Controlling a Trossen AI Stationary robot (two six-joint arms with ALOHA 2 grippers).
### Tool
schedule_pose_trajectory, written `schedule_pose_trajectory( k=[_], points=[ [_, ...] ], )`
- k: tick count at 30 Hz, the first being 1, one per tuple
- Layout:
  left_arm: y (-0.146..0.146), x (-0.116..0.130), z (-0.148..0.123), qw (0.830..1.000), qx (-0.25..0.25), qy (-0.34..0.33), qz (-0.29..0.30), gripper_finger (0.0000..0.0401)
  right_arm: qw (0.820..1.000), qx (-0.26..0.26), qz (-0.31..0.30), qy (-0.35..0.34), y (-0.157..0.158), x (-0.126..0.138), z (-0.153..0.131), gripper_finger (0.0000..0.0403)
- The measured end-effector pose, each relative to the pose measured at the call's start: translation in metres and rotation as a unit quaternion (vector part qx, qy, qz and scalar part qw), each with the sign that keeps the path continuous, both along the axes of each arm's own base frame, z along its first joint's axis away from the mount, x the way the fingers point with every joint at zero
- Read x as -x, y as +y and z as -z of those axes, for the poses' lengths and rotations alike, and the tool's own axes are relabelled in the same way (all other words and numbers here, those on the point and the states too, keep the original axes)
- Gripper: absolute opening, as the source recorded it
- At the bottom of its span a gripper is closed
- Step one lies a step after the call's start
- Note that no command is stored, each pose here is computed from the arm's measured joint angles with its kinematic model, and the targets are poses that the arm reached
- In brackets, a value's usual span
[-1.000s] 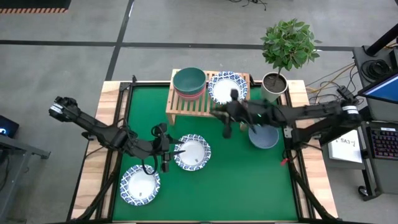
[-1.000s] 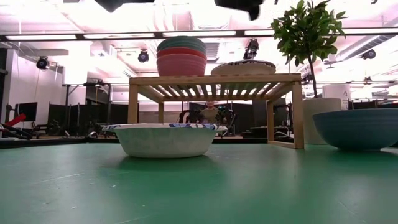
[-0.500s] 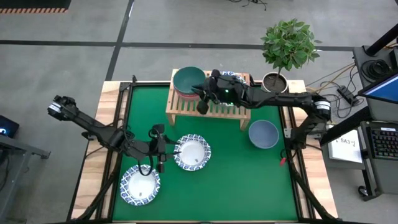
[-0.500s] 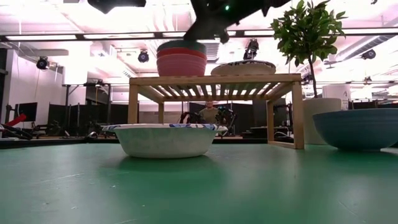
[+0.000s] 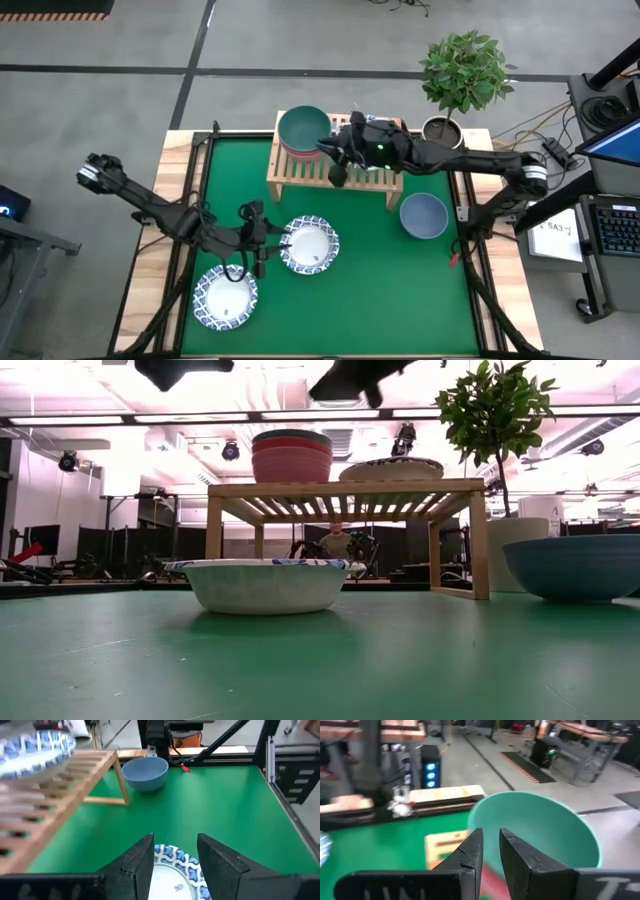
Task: Place and stack bowls onto a shelf
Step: Stack the white bowl on top of the white bowls on the shelf
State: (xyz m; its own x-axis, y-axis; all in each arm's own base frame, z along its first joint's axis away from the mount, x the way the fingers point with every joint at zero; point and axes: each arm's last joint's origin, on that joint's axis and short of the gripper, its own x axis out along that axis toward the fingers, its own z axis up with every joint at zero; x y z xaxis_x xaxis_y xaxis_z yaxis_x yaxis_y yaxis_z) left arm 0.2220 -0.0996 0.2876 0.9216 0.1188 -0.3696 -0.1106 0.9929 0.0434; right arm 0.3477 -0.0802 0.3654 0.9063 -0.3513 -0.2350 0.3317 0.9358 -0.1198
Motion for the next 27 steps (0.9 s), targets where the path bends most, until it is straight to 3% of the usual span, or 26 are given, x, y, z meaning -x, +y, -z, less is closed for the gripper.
schedule_pose_trajectory(
  k=[9,16,21,27],
  points=[
    [-0.019,-0.016,0.037,0.993,0.096,0.051,-0.042,0.0132,0.992,-0.013,-0.11,0.062,0.071,0.05,0.001,0.0053],
    [-0.035,-0.039,0.067,0.988,0.131,0.083,-0.022,0.0133,0.978,-0.049,-0.188,0.072,0.118,0.103,0.024,0.0053],
    [-0.047,-0.057,0.08,0.985,0.117,0.124,0.002,0.0133,0.971,-0.068,-0.221,0.065,0.132,0.134,0.048,0.0053],
    [-0.06,-0.079,0.097,0.978,0.068,0.199,0.012,0.0133,0.966,-0.083,-0.241,0.033,0.136,0.157,0.071,0.0053]
  ],
)
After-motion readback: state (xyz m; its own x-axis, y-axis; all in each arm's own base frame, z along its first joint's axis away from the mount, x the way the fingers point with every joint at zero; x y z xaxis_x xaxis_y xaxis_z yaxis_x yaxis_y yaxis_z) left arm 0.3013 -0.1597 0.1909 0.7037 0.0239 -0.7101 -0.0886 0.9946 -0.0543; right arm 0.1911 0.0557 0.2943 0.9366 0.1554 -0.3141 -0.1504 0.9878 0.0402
